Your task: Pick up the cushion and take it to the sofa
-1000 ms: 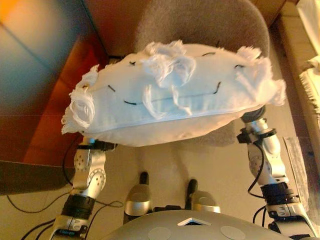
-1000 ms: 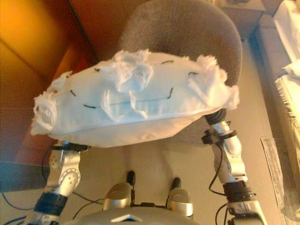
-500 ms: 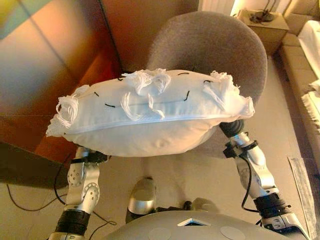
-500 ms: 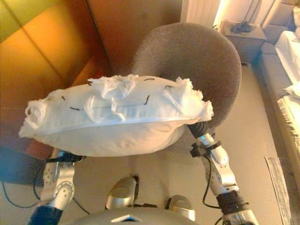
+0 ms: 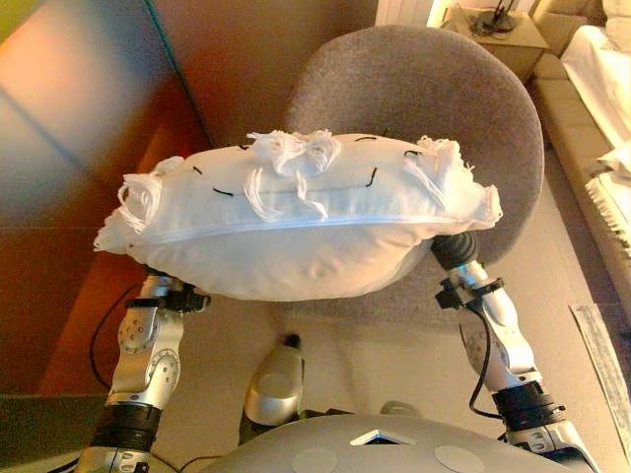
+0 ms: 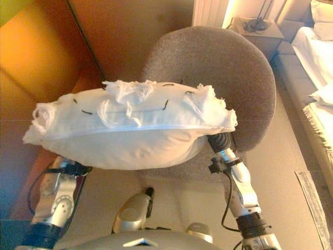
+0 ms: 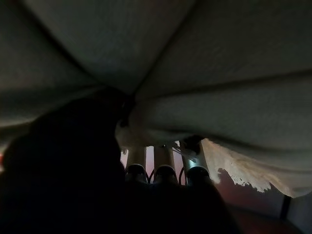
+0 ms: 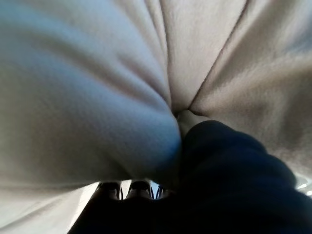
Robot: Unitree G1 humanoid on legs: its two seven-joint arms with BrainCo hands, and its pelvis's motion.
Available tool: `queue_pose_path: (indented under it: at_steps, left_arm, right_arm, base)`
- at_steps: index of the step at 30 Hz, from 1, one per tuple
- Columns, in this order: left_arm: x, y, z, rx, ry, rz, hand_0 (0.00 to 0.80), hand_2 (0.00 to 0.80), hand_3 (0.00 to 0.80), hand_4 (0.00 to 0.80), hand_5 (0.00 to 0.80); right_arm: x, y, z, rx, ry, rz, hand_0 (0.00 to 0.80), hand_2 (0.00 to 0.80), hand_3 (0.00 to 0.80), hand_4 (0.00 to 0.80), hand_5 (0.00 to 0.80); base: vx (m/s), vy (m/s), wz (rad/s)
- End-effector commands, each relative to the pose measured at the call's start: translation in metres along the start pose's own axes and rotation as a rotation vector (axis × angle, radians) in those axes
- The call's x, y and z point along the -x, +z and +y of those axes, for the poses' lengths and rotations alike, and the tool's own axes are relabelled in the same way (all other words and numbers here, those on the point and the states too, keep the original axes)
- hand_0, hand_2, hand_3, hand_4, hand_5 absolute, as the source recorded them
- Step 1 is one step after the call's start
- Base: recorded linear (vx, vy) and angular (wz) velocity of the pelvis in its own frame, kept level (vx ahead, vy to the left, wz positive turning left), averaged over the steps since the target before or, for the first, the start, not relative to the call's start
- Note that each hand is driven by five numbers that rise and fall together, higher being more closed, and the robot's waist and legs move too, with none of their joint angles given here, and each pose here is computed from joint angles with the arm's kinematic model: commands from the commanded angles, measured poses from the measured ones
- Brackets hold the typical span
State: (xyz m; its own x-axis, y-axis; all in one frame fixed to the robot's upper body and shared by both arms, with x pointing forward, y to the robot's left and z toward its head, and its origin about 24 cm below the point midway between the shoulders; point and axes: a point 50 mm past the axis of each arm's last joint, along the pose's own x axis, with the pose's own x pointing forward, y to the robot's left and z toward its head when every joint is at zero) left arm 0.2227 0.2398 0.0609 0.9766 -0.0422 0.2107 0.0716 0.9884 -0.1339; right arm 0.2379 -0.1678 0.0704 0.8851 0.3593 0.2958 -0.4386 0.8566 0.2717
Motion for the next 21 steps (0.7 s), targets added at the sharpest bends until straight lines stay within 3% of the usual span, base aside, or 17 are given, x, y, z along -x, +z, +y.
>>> queue_pose_path:
  at_steps: [1, 6, 12, 21]
  left_arm:
    - [-0.022, 0.028, -0.038, -0.11, -0.28, -0.136, 0.8, 0.8, 0.8, 0.8, 0.8]
    - [-0.024, 0.027, -0.044, -0.179, -0.3, -0.123, 0.8, 0.8, 0.8, 0.8, 0.8]
    - [-0.028, 0.006, -0.06, -0.161, -0.33, -0.03, 0.8, 0.8, 0.8, 0.8, 0.8]
    - [-0.024, -0.03, -0.069, -0.089, -0.241, 0.108, 0.8, 0.8, 0.8, 0.8, 0.8]
  right_arm:
    - [-0.02, 0.033, 0.036, -0.02, 0.189, -0.223, 0.8, 0.8, 0.8, 0.8, 0.8]
    - [-0.024, 0.023, 0.032, -0.04, 0.106, -0.214, 0.8, 0.8, 0.8, 0.8, 0.8]
    - [-0.02, 0.006, 0.017, -0.056, -0.032, -0.138, 0.8, 0.8, 0.8, 0.8, 0.8]
    - [-0.015, -0.013, 0.01, -0.006, -0.054, 0.011, 0.8, 0.8, 0.8, 0.8, 0.8]
  base:
    - [0.214, 0.088, -0.3]
    - [0.144, -0.029, -0.71]
    - [0.192, -0.112, -0.04]
    - [0.13, -0.028, -0.19]
